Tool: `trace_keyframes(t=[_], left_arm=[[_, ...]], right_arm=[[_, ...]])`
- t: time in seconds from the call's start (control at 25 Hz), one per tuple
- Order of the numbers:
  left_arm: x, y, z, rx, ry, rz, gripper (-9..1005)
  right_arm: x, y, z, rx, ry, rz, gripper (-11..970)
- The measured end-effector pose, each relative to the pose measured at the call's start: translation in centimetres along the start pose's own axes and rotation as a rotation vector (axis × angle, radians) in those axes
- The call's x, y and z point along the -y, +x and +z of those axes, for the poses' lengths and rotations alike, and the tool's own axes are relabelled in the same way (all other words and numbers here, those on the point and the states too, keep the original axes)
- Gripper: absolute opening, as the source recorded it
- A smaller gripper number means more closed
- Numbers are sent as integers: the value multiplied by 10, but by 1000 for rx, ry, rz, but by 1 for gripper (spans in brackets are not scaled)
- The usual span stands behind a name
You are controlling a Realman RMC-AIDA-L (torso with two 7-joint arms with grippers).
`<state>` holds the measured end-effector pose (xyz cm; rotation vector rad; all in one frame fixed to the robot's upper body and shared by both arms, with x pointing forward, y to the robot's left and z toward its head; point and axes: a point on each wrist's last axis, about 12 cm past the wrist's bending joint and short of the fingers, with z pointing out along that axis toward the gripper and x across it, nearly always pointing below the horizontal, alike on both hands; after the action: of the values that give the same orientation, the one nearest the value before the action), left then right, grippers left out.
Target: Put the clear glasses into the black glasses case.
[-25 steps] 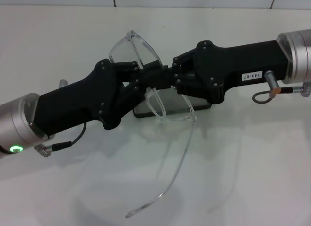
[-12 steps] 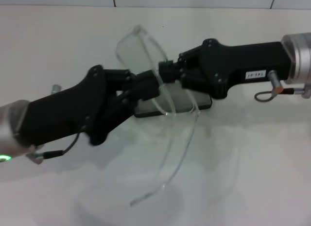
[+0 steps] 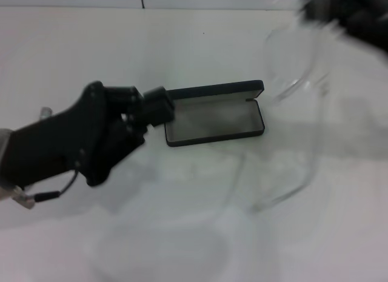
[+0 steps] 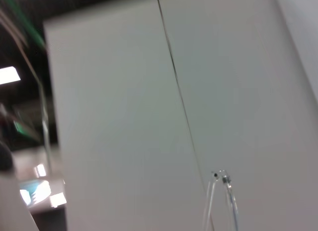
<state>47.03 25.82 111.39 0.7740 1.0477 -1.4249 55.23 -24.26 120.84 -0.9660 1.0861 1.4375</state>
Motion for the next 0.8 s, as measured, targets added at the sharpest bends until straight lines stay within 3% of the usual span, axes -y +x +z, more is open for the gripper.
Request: trace_keyframes(t=[0.2, 0.32, 0.6, 0.8], left_arm=[[1, 12, 22, -78, 139, -14, 83], [2, 20, 42, -97, 232, -9, 83], [10, 35, 67, -10, 317, 122, 81], [11, 34, 65, 53, 267, 163, 80]], right_arm=[[-13, -12, -14, 219, -37, -73, 67], [-12, -8, -13, 275, -29, -104, 67], [10, 30, 35, 228, -44, -117, 67], [15, 45, 51, 152, -40, -138, 68]])
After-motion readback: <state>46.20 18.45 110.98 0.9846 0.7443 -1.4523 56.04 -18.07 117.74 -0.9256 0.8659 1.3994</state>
